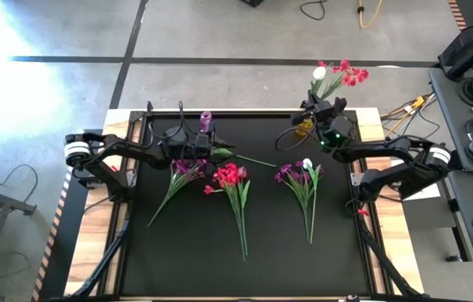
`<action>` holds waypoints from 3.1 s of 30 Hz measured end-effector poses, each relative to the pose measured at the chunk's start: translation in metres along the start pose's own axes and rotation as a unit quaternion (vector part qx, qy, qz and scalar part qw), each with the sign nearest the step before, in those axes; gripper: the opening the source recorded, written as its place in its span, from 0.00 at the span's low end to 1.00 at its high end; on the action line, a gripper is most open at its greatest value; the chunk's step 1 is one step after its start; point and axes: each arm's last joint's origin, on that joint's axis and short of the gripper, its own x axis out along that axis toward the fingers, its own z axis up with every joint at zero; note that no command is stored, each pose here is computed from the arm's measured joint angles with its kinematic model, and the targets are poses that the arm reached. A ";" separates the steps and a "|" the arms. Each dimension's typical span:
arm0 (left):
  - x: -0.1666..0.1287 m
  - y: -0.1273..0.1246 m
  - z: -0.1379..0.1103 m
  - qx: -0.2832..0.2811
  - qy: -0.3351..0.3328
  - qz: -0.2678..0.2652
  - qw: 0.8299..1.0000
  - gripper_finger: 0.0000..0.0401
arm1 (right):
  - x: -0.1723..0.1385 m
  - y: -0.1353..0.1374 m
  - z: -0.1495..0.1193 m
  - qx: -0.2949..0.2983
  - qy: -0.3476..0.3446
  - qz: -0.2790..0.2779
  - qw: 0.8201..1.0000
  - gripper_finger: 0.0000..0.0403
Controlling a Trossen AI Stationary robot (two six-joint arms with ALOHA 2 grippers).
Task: Sort flowers into vase by color
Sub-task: Put the left white flower into the yellow vase
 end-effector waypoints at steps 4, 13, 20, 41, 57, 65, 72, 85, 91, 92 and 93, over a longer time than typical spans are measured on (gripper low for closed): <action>0.000 0.000 0.000 0.000 0.000 0.000 1.000 0.32 | 0.001 0.003 -0.006 0.002 0.011 0.002 1.000 0.03; 0.000 0.000 0.000 0.000 0.000 0.000 1.000 0.32 | 0.003 0.006 -0.018 -0.016 0.044 -0.039 0.998 0.12; 0.000 0.000 0.000 0.000 0.000 0.000 1.000 0.33 | 0.003 0.006 -0.022 -0.016 0.059 -0.038 0.997 0.10; 0.000 0.000 0.000 0.000 0.000 0.000 1.000 0.32 | 0.045 0.025 0.007 -0.049 0.219 -0.029 0.974 0.42; 0.000 0.000 0.000 0.000 0.001 0.000 1.000 0.32 | 0.067 0.022 0.066 -0.107 0.294 -0.018 0.950 0.45; 0.000 0.000 0.000 -0.001 0.001 0.000 1.000 0.32 | 0.071 0.013 0.097 -0.128 0.332 -0.009 0.934 0.47; 0.000 0.000 -0.001 -0.001 0.002 0.000 1.000 0.32 | 0.073 0.008 0.103 -0.110 0.357 0.039 0.927 0.53; 0.000 0.000 -0.001 -0.002 0.005 0.000 1.000 0.32 | 0.084 0.001 0.084 -0.106 0.398 0.067 0.909 0.67; 0.000 0.000 -0.002 -0.002 0.008 -0.001 1.000 0.32 | 0.079 0.000 0.083 -0.102 0.427 0.097 0.893 0.69; 0.000 0.000 -0.002 -0.002 0.009 -0.001 1.000 0.32 | 0.079 0.000 0.083 -0.105 0.431 0.095 0.891 0.69; 0.000 0.000 -0.002 -0.002 0.009 -0.001 1.000 0.32 | 0.078 0.000 0.082 -0.107 0.433 0.095 0.890 0.69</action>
